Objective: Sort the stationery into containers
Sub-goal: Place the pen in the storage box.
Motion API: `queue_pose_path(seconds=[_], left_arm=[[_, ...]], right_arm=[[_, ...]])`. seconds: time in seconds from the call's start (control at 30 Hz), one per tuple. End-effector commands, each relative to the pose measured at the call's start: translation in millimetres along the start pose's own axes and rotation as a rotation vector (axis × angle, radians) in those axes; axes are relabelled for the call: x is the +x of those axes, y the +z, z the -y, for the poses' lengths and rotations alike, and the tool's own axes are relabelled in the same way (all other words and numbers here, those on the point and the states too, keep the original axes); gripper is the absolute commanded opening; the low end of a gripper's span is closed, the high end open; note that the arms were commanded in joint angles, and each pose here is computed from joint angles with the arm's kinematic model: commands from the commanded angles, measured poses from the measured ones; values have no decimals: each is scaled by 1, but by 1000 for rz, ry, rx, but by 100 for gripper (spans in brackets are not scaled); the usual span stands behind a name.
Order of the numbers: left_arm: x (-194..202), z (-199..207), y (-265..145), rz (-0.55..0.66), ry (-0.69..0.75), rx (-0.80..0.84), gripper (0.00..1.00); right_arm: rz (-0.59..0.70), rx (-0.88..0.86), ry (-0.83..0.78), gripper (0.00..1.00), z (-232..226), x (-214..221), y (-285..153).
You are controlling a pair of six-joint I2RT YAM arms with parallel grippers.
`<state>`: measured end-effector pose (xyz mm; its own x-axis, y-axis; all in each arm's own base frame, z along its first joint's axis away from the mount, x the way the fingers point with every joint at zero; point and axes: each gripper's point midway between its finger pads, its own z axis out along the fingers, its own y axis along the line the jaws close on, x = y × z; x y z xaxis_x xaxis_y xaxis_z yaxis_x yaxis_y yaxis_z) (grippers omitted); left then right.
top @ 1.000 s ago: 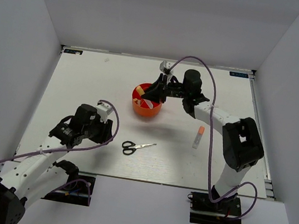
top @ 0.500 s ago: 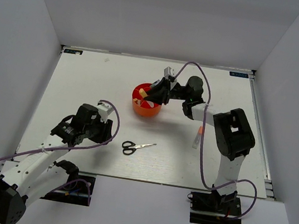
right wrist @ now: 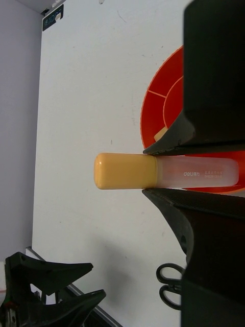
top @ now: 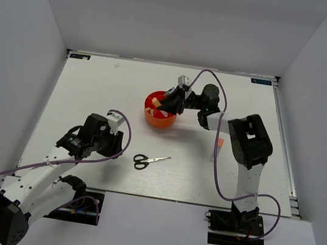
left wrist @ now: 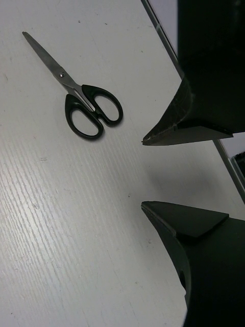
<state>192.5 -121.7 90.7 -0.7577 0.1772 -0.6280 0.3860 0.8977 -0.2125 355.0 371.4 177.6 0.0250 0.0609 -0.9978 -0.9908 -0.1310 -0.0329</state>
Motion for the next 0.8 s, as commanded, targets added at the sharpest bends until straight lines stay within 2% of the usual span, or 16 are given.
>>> queue_pose_path(seconds=[0.0, 0.27, 0.4, 0.43, 0.53, 0.77], left_arm=[[1, 1, 0, -3, 7, 6, 58], [1, 2, 1, -6, 5, 10, 58], [1, 3, 1, -7, 6, 13, 58], [2, 3, 1, -9, 6, 14, 58], [0, 3, 0, -2, 6, 13, 58], [0, 3, -1, -1, 6, 16, 58]], right_arm=[[24, -22, -120, 0, 9, -14, 1], [12, -45, -122, 0, 7, -3, -3], [2, -44, -132, 17, 6, 3, -7], [0, -47, -132, 25, 4, 4, -8], [-7, -37, -120, 35, 1, 5, -11], [-12, -20, -139, 44, -2, 4, -14]])
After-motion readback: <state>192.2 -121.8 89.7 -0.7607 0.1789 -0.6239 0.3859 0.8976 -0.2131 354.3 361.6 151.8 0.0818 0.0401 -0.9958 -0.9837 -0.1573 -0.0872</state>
